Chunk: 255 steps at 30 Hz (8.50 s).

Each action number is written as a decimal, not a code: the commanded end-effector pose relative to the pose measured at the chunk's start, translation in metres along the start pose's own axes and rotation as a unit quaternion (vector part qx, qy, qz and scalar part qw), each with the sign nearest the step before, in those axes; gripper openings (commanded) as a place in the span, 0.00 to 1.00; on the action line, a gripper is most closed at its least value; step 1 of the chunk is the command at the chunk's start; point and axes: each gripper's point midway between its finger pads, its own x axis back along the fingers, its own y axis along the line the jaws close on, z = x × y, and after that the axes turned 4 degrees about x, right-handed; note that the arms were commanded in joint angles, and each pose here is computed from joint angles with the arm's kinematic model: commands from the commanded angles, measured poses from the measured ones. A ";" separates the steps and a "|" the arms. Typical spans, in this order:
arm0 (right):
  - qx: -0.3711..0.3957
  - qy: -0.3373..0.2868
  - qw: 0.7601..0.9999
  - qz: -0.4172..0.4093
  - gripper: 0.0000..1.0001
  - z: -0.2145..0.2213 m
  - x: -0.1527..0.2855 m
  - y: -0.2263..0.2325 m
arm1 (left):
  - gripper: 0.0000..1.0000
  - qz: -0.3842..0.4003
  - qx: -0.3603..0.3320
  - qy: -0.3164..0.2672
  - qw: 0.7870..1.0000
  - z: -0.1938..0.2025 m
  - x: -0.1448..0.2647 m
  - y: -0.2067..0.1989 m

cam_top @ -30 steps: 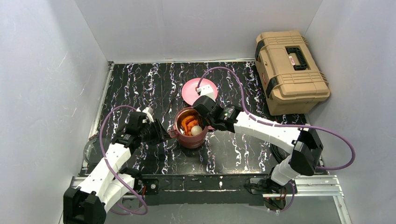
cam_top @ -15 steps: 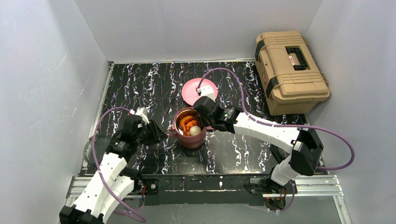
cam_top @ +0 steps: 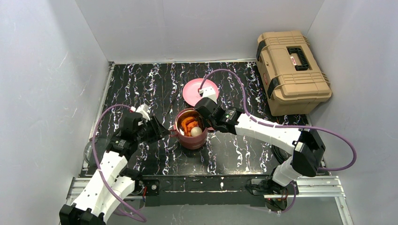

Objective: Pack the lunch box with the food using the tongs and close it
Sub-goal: Close the fastener on the packing box.

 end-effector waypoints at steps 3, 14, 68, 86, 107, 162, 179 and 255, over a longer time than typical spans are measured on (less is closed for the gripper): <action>-0.005 -0.013 1.000 -0.011 0.01 -0.006 0.009 0.002 | 0.38 0.014 -0.008 0.013 1.000 -0.003 -0.010 -0.007; -0.005 -0.011 1.000 -0.009 0.01 -0.005 0.009 0.001 | 0.28 -0.034 0.021 0.060 0.997 0.026 -0.028 0.027; -0.004 -0.004 1.000 -0.002 0.01 0.001 0.003 0.001 | 0.26 -0.064 -0.012 0.095 0.993 0.025 -0.046 0.013; 0.011 0.020 1.000 -0.016 0.01 0.018 -0.005 0.006 | 0.23 -0.033 -0.021 0.084 0.996 0.013 -0.071 -0.010; 0.026 0.049 0.998 -0.016 0.01 0.040 -0.012 0.009 | 0.20 -0.008 -0.004 0.077 0.997 0.007 -0.087 -0.030; 0.040 0.094 0.994 -0.033 0.01 0.075 -0.024 0.018 | 0.16 0.030 -0.034 0.080 0.996 0.000 -0.140 -0.074; 0.044 0.053 0.997 0.032 0.01 0.045 -0.011 -0.008 | 0.19 -0.023 -0.085 0.067 0.994 -0.003 -0.113 -0.055; 0.036 -0.032 0.995 0.092 0.55 -0.033 0.050 -0.039 | 0.65 -0.091 -0.186 -0.039 0.978 -0.082 0.028 -0.050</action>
